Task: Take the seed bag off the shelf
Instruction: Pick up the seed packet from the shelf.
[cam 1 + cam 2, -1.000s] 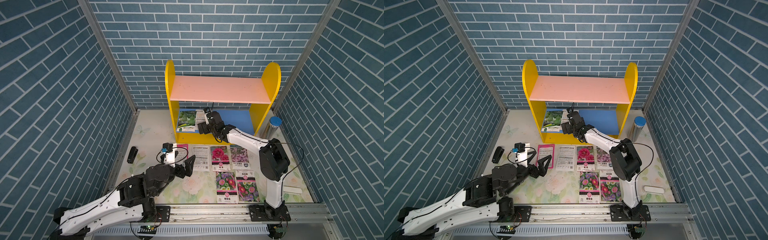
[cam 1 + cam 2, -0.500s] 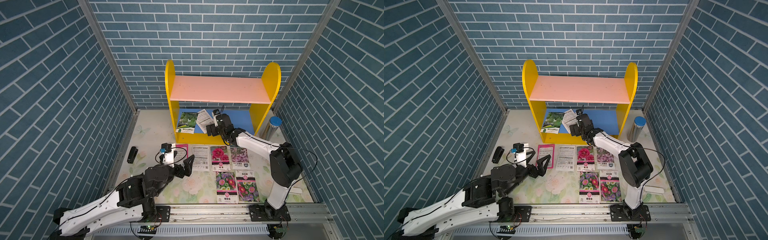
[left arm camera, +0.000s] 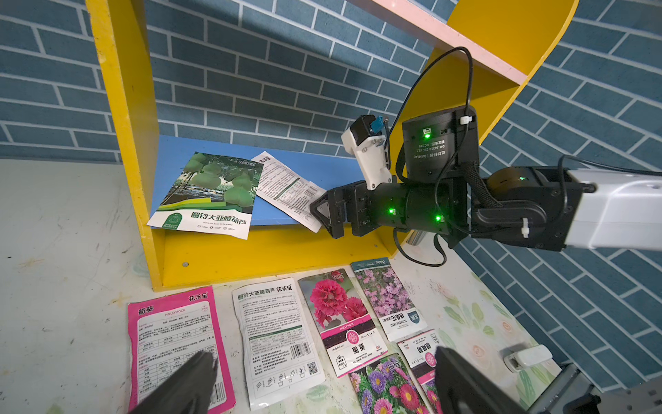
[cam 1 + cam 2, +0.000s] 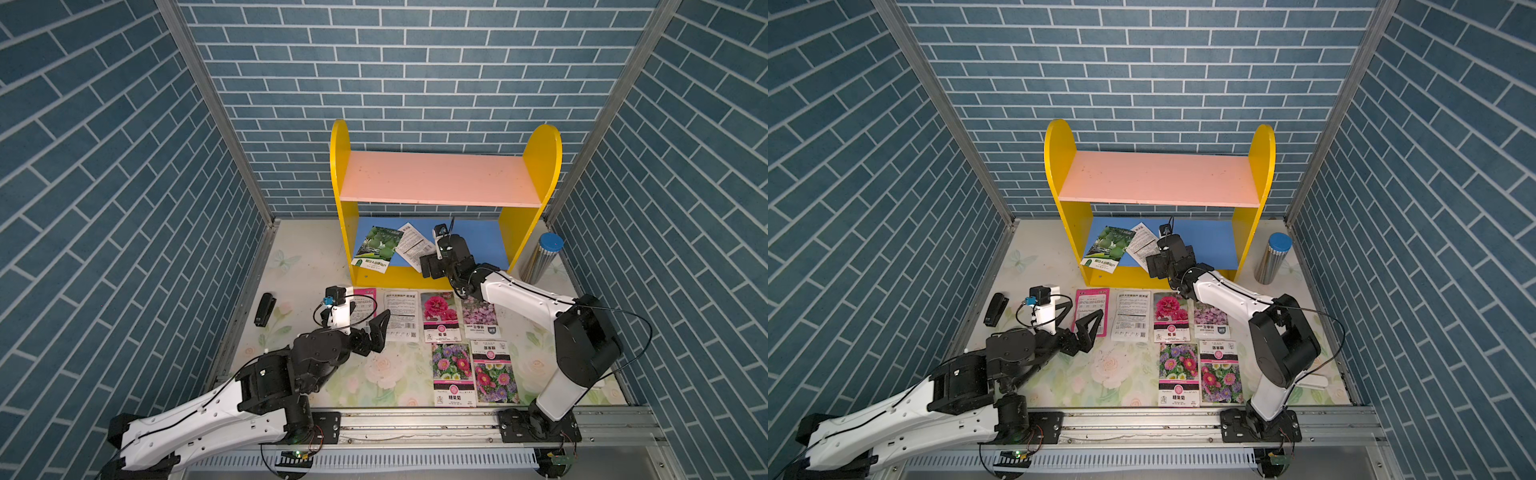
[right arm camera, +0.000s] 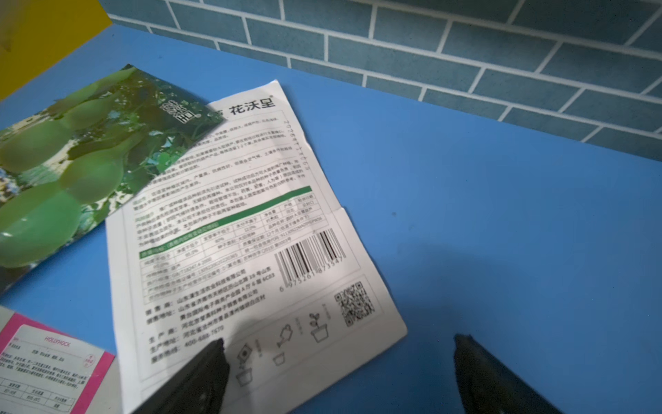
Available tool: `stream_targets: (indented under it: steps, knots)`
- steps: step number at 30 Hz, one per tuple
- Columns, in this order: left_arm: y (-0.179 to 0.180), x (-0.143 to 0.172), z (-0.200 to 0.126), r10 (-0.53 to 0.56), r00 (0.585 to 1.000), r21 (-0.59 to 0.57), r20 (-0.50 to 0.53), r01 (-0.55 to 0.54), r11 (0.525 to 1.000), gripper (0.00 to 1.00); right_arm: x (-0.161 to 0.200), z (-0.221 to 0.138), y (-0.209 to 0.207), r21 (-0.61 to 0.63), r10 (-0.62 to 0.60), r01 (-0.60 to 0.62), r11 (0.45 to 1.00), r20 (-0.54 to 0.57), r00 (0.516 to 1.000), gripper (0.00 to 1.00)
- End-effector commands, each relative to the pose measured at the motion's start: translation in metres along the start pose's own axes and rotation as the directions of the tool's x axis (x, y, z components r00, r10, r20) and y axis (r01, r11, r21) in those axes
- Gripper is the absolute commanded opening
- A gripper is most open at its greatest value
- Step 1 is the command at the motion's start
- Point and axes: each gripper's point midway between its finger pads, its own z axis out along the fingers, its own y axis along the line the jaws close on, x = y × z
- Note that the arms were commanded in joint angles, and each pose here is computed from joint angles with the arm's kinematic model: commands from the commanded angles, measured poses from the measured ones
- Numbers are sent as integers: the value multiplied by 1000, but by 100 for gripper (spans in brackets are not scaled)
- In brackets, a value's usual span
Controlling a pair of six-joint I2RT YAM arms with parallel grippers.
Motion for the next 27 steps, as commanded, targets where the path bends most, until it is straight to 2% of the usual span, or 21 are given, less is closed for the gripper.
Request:
stream_targets:
  steps: [1,6,13,21,27]
  knots:
    - [2,-1,1,-2,1000,-11,8,2,1000,100,-11,-16,-4,4,21,-21,1000,34,999,100]
    - [2,0,1,0,1000,-10,4,1,1000,100,-41,-22,19,-118,-6,16,993,91,996,99]
    - [3,-4,-1,0,1000,-15,11,1,1000,100,-51,1,48,-222,-78,93,971,76,994,100]
    - [5,-5,-3,2,1000,-23,14,-1,1000,100,-32,39,51,-190,-113,110,976,-6,994,99]
    - [6,-6,-3,2,1000,-25,15,-2,1000,100,-13,50,39,-119,-91,84,989,-55,994,97]
